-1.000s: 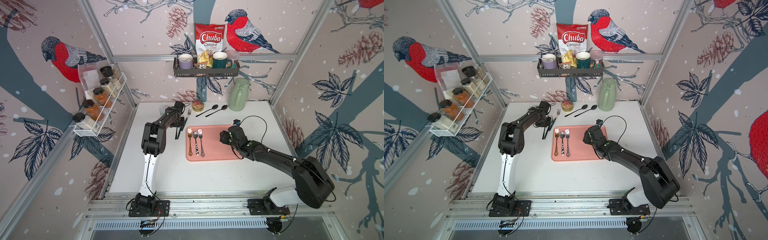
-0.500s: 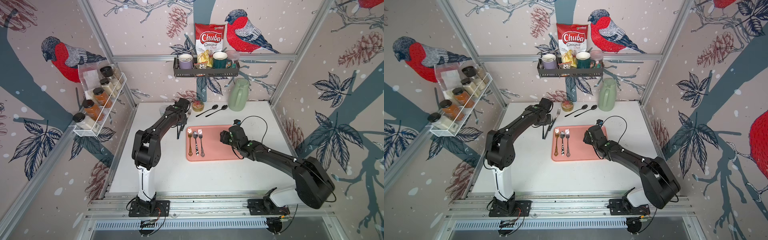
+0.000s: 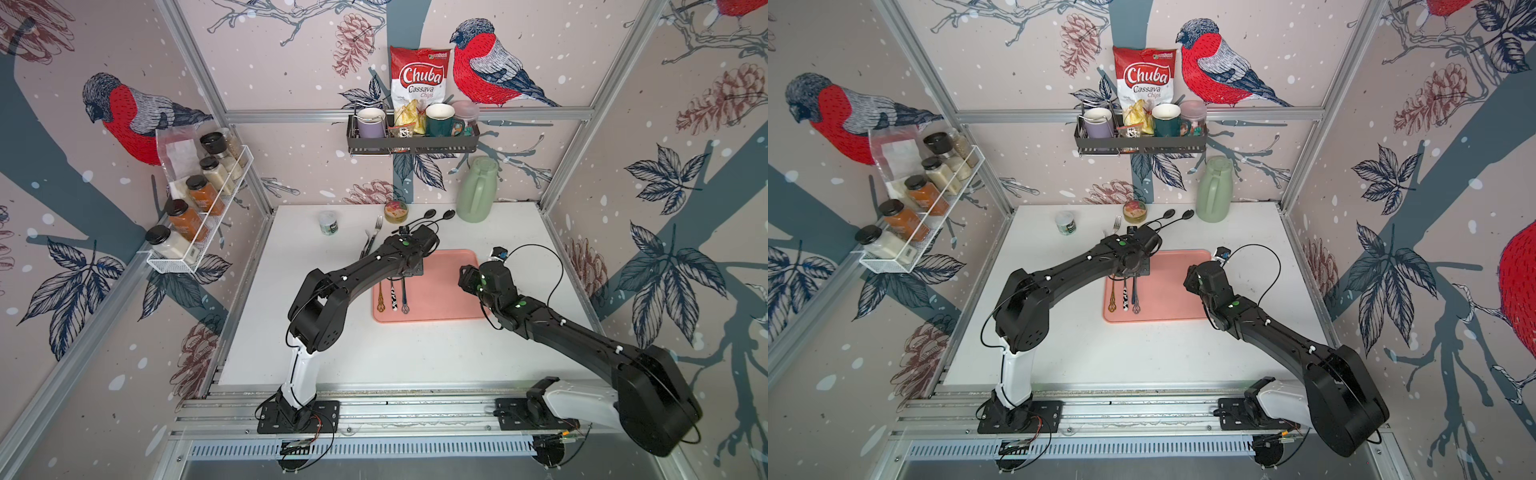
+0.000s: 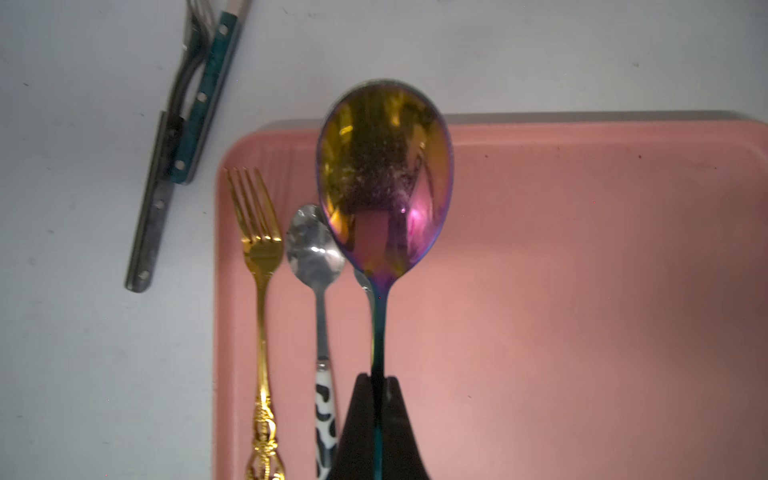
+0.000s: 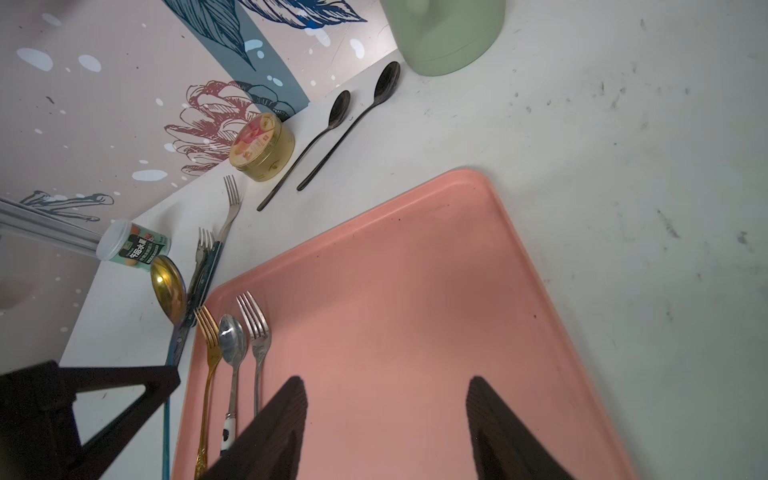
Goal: Set the spoon and fork side by side
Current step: Place the spoon on the tray, then pick up the fork at the center of the board.
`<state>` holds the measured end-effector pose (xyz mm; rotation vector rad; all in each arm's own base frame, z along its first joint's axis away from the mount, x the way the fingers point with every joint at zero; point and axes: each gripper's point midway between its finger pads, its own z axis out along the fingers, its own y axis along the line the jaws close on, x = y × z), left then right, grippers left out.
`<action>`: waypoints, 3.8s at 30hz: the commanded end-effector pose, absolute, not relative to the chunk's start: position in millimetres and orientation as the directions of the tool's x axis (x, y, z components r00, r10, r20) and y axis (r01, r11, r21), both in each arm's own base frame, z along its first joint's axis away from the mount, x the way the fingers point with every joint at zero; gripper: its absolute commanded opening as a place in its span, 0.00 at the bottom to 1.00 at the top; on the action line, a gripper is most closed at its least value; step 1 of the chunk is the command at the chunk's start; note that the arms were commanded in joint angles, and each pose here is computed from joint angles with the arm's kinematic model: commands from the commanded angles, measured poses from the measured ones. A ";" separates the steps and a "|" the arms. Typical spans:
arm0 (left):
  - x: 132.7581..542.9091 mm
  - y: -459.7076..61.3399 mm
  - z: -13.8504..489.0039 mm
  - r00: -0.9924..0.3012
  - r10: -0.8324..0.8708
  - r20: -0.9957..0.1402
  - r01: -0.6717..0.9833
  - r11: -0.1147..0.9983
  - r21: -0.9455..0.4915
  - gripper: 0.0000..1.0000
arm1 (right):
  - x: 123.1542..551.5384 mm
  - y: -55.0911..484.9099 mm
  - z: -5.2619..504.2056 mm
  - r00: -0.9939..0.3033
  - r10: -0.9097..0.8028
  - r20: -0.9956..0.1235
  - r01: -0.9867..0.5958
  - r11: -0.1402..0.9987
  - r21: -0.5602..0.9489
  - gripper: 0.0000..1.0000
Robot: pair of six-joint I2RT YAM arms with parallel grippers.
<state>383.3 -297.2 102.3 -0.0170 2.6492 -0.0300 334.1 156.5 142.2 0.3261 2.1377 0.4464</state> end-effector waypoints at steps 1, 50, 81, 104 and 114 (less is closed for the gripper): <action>388.8 -311.2 97.4 -0.865 -0.101 -0.492 -0.075 0.995 -0.072 0.00 | 336.1 161.3 151.4 -0.539 0.437 -0.720 0.048 0.870 0.492 0.63; 396.3 -310.9 47.3 -0.923 0.002 -0.385 -0.064 0.985 0.158 0.26 | 336.7 155.8 148.2 -0.543 0.470 -0.696 0.054 0.846 0.530 0.65; 432.4 -157.1 108.5 -0.881 -0.031 -0.471 0.012 0.996 -0.089 0.26 | 426.2 297.8 176.3 -0.759 0.180 -0.626 -0.122 0.905 0.408 0.64; 503.7 -137.5 47.2 -0.921 -0.007 -0.389 0.033 0.995 -0.096 0.27 | 431.3 293.1 145.1 -0.776 0.138 -0.615 -0.126 0.922 0.367 0.63; 503.4 -132.3 16.7 -0.938 -0.007 -0.347 0.014 0.998 -0.058 0.21 | 432.7 287.1 143.8 -0.779 0.144 -0.610 -0.116 0.923 0.366 0.64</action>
